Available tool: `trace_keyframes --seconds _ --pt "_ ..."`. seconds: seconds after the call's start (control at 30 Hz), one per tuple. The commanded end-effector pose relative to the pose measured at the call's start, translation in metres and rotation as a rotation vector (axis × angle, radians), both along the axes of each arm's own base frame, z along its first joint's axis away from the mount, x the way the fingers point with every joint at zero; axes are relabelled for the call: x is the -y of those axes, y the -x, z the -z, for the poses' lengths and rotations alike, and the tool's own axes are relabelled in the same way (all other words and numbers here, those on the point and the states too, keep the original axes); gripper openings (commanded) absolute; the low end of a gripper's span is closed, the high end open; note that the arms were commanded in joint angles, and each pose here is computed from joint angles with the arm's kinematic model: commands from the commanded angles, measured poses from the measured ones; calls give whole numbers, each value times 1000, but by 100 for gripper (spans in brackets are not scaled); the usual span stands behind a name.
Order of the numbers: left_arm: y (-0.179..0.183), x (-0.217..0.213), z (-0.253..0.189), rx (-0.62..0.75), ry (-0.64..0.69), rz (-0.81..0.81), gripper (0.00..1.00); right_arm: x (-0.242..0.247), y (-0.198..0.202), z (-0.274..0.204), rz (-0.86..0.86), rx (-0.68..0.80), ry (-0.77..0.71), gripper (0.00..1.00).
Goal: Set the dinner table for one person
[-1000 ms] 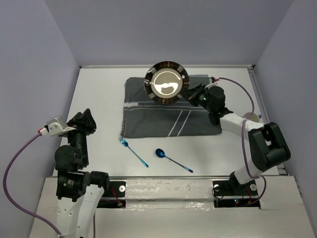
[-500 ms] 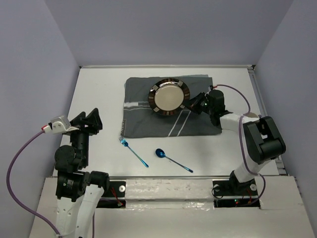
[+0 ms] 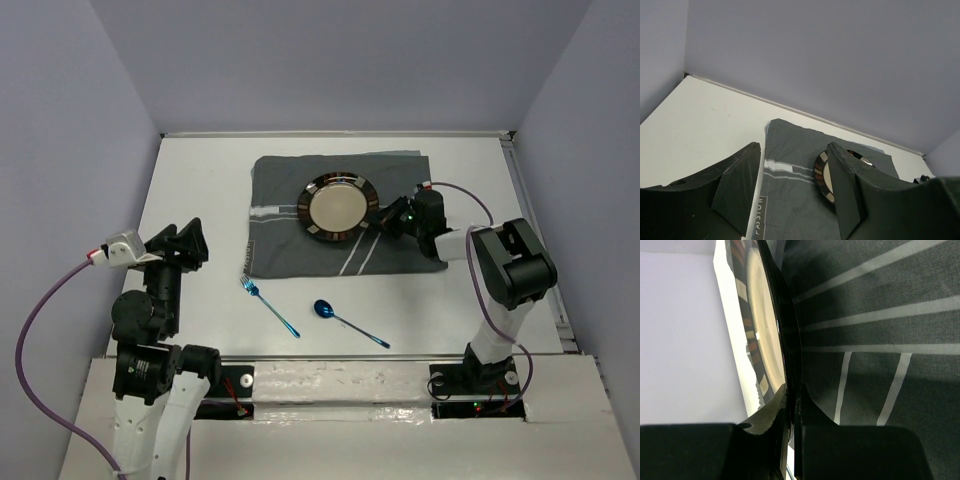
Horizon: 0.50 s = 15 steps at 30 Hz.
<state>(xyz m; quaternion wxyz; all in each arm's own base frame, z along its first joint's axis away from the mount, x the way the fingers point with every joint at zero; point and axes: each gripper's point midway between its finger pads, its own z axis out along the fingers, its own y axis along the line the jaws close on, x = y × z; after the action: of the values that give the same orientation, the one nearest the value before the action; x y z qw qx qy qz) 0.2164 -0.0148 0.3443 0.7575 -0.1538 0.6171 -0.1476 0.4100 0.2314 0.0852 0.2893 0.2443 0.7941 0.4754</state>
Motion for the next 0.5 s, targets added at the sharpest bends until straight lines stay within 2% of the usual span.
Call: trace_keyframes --seconds 0.0,0.1,0.17,0.23,0.37,0.4,0.47 --pt "-1 4 -13 49 0 21 66 -11 -13 -60 -46 218 -125 0" --pt "-1 4 -13 51 0 21 66 -10 -7 -40 -53 173 -108 2" --pt "-1 5 -13 49 1 23 66 -9 -1 -25 -62 140 -94 10" --pt "-1 5 -14 52 1 26 66 -7 4 -15 -67 122 -72 39" --pt "0 6 -15 57 0 31 66 1 9 -11 -57 111 8 61" --pt "1 6 -15 60 1 32 66 5 8 -10 -38 112 40 71" --pt "2 6 -16 65 1 34 66 15 14 -1 -39 75 139 78"
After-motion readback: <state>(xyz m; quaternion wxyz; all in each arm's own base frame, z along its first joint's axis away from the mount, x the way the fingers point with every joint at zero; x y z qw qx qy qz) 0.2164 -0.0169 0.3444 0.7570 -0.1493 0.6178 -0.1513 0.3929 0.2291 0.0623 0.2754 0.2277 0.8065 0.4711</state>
